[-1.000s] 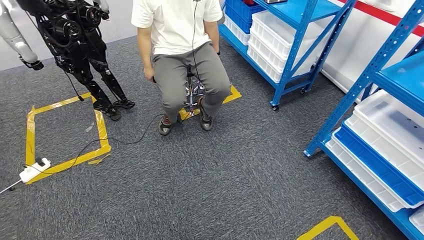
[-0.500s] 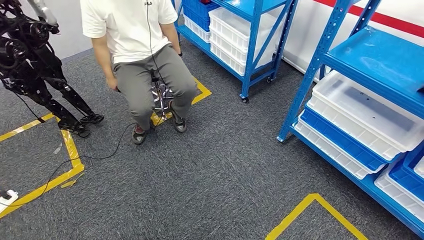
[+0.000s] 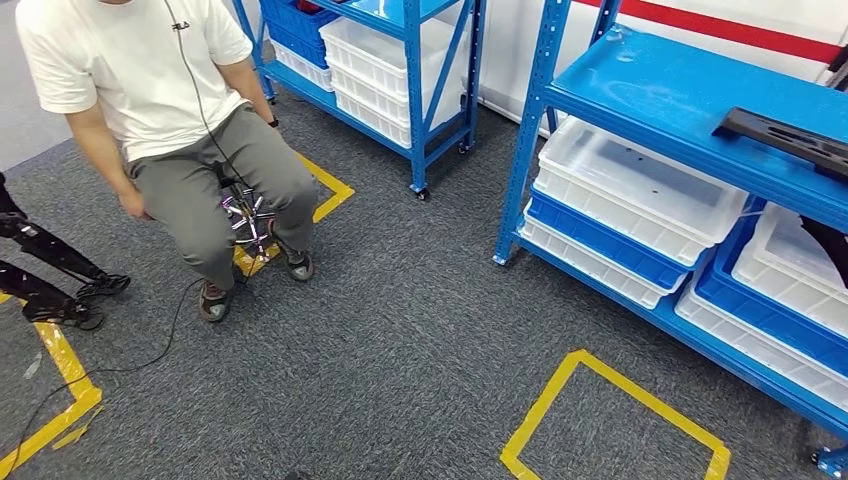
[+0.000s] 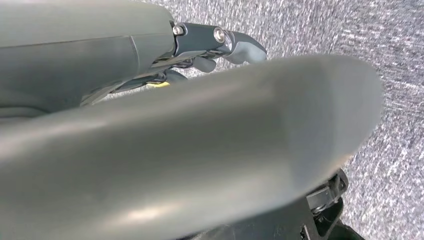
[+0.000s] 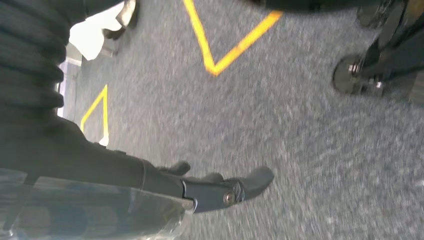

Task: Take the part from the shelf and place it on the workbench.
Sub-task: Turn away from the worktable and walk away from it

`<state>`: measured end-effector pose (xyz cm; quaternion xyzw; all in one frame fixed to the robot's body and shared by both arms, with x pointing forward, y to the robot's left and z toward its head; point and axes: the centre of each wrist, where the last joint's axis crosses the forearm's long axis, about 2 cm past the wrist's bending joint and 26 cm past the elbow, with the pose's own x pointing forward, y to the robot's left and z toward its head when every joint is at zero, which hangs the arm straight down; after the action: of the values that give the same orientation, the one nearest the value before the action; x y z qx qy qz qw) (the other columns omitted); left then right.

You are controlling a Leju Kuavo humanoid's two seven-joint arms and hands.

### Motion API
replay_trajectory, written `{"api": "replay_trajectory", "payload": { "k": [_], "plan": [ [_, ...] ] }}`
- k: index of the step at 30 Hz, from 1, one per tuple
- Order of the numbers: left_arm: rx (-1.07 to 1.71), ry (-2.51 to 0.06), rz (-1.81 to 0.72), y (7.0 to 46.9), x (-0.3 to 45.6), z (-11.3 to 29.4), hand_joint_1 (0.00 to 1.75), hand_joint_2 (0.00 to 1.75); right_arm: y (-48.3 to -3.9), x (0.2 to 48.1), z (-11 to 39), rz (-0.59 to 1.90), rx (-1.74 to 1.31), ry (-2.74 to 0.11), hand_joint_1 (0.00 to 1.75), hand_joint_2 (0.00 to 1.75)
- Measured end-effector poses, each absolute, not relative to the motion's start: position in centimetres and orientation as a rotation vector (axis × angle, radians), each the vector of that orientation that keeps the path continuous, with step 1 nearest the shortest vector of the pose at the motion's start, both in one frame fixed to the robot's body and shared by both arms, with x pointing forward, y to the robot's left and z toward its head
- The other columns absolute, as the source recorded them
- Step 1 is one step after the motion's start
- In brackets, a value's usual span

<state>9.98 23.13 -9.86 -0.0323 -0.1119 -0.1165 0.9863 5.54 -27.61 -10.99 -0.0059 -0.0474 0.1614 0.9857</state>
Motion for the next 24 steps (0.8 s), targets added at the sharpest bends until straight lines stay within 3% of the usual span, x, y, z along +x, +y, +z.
{"api": "replay_trajectory", "payload": {
  "k": [24],
  "plan": [
    [-0.061,-0.219,-0.272,22.82,10.22,-9.77,0.00,0.00,-27.52,5.82,-10.95,0.328,-0.017,-0.098,0.00,1.75]
  ]
}}
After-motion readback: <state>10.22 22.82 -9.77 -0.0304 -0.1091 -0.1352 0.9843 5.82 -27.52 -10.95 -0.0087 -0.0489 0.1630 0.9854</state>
